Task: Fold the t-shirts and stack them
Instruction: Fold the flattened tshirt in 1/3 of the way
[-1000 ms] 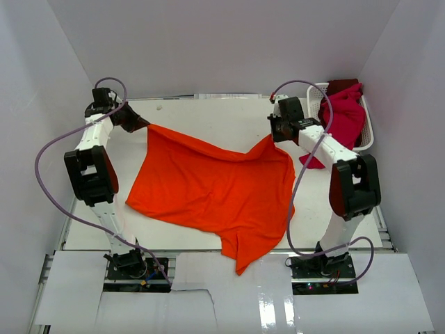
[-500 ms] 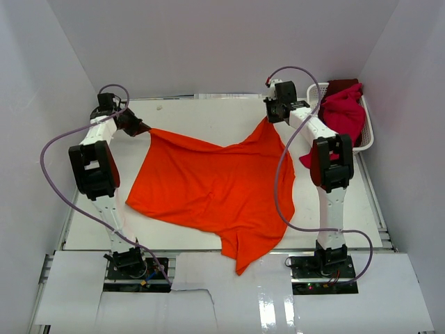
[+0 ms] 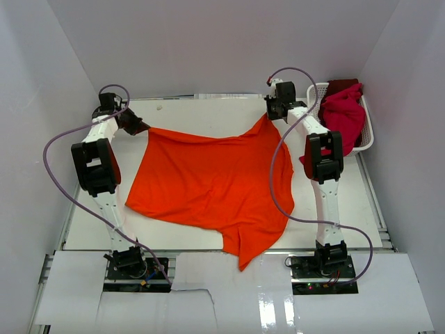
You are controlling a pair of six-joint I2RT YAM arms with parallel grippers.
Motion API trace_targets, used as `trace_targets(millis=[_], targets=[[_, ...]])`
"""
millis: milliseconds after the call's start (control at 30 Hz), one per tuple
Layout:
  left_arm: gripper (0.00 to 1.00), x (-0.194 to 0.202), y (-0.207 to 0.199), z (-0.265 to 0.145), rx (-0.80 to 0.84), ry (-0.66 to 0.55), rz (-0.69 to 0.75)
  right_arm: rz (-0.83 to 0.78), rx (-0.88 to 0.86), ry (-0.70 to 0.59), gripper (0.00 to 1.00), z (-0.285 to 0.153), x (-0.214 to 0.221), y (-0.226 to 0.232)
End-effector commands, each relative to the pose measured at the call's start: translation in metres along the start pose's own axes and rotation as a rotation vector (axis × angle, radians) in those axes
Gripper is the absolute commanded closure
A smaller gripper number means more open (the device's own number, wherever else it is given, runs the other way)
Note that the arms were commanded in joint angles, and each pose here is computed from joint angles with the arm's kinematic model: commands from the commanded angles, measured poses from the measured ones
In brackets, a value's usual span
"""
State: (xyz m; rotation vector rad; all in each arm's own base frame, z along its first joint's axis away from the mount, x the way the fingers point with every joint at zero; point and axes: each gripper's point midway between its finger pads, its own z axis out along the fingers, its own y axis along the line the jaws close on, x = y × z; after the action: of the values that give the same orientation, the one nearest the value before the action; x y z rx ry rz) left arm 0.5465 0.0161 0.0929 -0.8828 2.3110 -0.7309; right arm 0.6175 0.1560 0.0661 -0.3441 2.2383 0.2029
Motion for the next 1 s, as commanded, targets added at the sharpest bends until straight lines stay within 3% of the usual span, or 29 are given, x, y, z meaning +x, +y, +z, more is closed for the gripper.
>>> trace_targets(millis=[0,567,967], targets=[[1.0,-0.019,-0.018,-0.009,0.027,-0.063,0.025,-0.021,0.003,-0.15,0.92,0.006,-0.044,-0.005],[1.0,-0.013,-0.014,-0.004,0.019,-0.074,0.016,-0.075,-0.009,-0.473,0.92,0.021,-0.101,-0.015],[1.0,-0.007,-0.012,-0.015,0.012,-0.088,0.018,-0.009,-0.013,-0.694,0.92,0.026,-0.124,-0.021]])
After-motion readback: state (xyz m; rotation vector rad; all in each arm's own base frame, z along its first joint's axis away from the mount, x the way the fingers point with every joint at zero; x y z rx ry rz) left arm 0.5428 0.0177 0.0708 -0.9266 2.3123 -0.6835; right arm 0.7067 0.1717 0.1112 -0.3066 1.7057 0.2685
